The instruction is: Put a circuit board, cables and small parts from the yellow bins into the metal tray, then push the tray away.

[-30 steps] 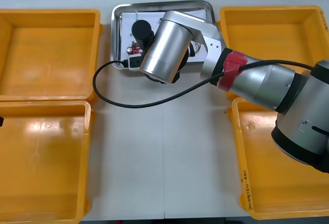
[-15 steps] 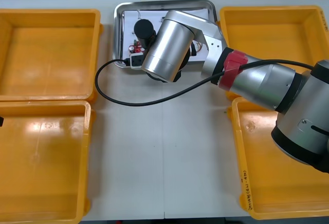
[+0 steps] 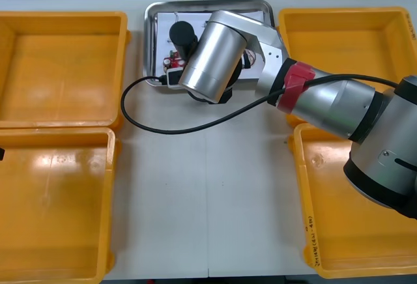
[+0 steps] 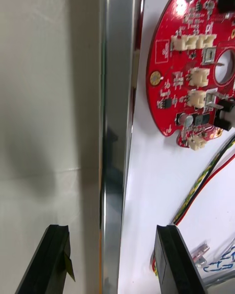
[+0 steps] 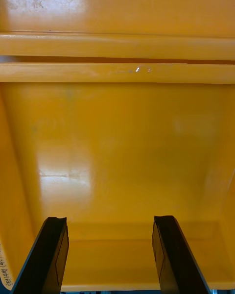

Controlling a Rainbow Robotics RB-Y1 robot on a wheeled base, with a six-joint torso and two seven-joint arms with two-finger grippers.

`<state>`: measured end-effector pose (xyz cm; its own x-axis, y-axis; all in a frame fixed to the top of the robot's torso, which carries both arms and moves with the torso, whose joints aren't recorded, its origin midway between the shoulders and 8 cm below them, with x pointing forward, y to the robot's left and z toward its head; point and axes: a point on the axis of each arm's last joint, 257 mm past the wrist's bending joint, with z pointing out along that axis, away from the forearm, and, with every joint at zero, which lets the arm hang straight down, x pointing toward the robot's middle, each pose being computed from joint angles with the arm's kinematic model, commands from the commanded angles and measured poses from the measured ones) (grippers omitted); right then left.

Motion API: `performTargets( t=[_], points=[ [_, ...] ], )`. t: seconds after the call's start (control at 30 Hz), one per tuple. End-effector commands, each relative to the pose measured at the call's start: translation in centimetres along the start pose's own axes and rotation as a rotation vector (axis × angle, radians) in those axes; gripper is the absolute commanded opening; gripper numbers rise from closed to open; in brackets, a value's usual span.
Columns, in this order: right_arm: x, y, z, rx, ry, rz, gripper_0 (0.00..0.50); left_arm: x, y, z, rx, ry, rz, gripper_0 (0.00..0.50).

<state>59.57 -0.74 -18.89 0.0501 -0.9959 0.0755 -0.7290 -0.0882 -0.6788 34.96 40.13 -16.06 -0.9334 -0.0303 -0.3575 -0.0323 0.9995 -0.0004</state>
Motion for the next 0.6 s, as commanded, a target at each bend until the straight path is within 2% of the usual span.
performTargets(
  t=[0.03, 0.23, 0.47, 0.6],
  points=[
    [-3.0, -3.5, -4.2, 0.033, -0.071, -0.019, 0.500, 0.4, 0.3, -0.3, -0.007, -0.012, 0.007, 0.500],
    [-2.9, -3.7, -6.6, -0.019, -0.095, 0.013, 0.500, 0.4, 0.3, -0.3, -0.007, -0.012, 0.007, 0.500],
    [-1.7, -3.5, -9.5, -0.125, -0.139, 0.101, 0.500, 0.4, 0.3, -0.3, -0.007, -0.012, 0.007, 0.500],
    [-0.4, -2.9, -10.8, -0.167, -0.167, 0.165, 0.500, 0.4, 0.3, -0.3, -0.007, -0.012, 0.007, 0.500]
  ],
)
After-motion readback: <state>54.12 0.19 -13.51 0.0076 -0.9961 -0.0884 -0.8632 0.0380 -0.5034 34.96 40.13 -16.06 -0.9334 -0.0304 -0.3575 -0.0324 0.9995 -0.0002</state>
